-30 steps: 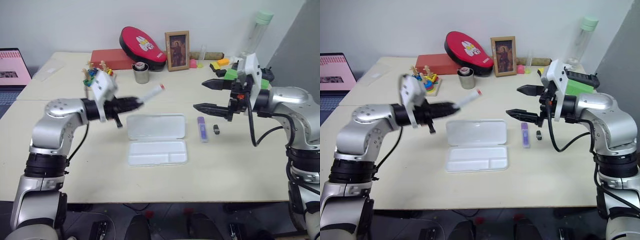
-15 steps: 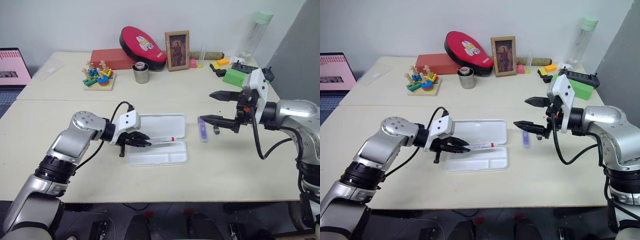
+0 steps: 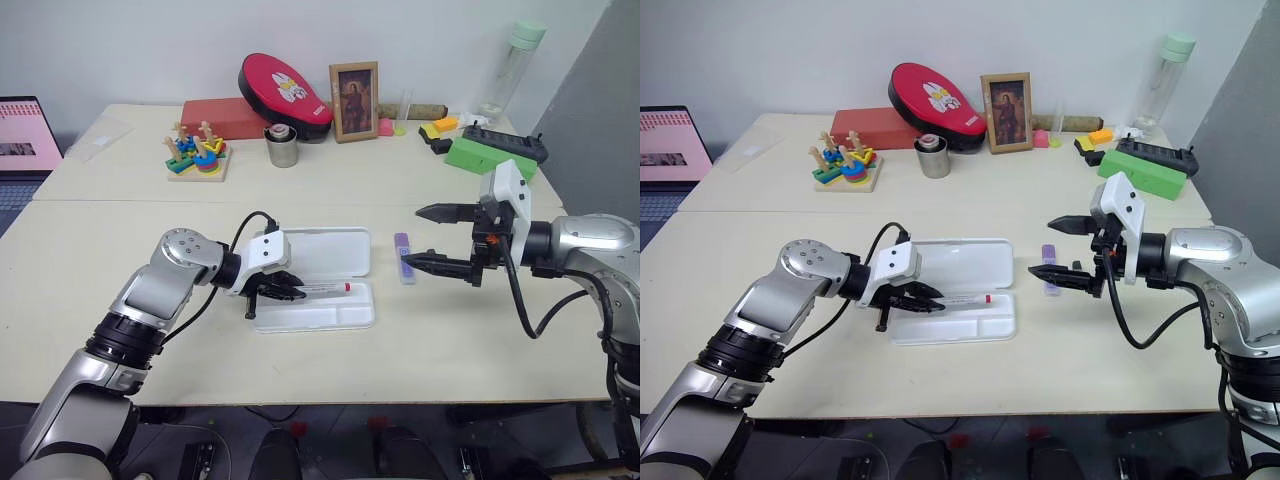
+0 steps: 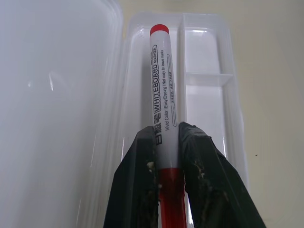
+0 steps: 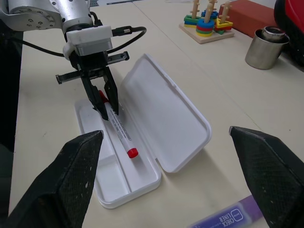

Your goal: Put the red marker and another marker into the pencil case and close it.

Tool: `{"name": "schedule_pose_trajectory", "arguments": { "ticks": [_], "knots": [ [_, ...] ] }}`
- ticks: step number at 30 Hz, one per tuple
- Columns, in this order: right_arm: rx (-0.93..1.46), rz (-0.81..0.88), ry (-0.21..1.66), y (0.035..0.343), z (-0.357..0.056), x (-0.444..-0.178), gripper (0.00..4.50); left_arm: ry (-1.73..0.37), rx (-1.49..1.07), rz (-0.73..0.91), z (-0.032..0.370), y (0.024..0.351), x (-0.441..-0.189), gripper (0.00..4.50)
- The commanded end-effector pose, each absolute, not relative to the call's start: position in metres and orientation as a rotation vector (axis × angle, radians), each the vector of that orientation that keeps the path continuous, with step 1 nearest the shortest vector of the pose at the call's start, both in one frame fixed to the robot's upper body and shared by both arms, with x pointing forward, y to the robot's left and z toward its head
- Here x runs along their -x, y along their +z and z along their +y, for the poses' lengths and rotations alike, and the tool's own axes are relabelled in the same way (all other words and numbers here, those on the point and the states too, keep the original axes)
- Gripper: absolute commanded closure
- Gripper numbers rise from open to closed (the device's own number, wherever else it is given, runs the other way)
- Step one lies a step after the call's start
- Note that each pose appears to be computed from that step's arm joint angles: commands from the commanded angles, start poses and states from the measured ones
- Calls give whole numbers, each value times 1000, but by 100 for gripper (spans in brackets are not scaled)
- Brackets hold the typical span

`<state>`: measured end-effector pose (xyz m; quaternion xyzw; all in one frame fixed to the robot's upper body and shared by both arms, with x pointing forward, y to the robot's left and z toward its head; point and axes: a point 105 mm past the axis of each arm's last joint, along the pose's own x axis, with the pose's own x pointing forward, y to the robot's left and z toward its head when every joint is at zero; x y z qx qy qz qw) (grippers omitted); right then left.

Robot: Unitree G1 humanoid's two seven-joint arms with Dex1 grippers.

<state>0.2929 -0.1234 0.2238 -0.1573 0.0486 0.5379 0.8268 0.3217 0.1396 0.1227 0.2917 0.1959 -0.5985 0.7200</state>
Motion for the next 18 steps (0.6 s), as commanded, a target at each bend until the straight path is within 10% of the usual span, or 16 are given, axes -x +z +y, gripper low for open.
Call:
{"name": "schedule_pose_trajectory", "arguments": {
  "ticks": [1,18],
  "knots": [
    [359,79,1162,229,-121,-287,0,-1328,-647,409,136,126,-322,410],
    [313,152,1017,214,-130,-310,0,-1308,-542,310,124,141,-324,82]
  ]
}}
